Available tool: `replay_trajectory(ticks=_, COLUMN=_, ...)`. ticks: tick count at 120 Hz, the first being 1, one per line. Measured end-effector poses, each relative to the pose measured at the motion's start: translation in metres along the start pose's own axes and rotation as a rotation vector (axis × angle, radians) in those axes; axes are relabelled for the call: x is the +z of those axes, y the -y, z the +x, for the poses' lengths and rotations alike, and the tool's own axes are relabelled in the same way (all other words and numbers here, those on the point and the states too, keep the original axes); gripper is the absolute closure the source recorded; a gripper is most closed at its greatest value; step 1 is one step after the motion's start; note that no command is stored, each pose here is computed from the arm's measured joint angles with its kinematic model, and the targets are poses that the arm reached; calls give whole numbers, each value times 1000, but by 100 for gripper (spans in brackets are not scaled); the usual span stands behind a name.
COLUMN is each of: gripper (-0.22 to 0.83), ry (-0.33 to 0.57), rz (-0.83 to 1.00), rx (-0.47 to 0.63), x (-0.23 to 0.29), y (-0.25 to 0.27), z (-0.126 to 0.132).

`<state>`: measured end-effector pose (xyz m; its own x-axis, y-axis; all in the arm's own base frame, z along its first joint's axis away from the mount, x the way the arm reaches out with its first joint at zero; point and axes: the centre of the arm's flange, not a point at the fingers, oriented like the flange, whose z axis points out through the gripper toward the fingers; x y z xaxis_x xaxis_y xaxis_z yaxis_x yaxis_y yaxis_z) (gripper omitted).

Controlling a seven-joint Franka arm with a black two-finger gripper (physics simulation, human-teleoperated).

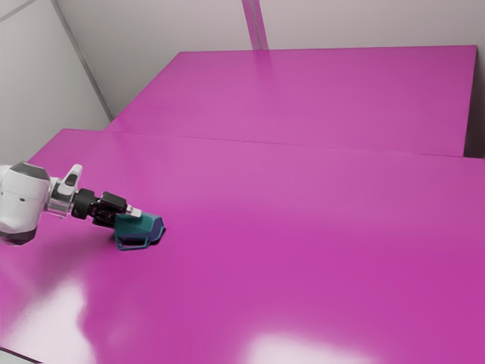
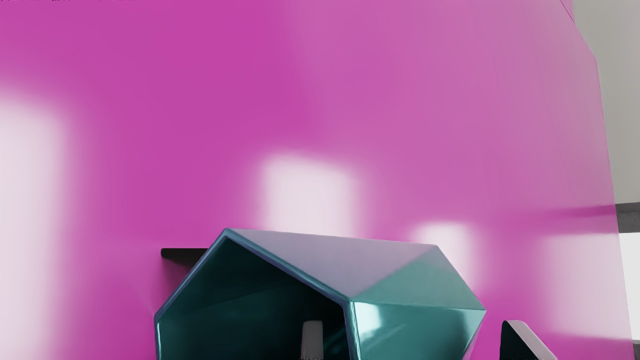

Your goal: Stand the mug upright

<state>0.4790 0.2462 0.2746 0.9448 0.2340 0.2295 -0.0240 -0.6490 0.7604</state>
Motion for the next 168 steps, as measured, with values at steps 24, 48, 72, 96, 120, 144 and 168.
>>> replay_trajectory(ticks=24, gripper=48, ry=1, rz=-1, rx=6, x=0, y=-3, z=1)
replay_trajectory(ticks=48, gripper=63, ry=6, rz=1, rx=23, x=3, y=-11, z=5)
replay_trajectory(ticks=72, gripper=71, ry=9, rz=1, rx=58, x=4, y=-29, z=11)
replay_trajectory(ticks=96, gripper=74, ry=6, rz=12, rx=128, x=1, y=-66, z=22)
replay_trajectory(ticks=120, gripper=75, ry=45, rz=26, rx=221, x=14, y=-112, z=31)
replay_trajectory(ticks=144, gripper=75, ry=122, rz=90, rx=298, x=36, y=-145, z=35)
replay_trajectory(ticks=168, gripper=75, ry=215, rz=204, rx=395, x=46, y=-191, z=37)
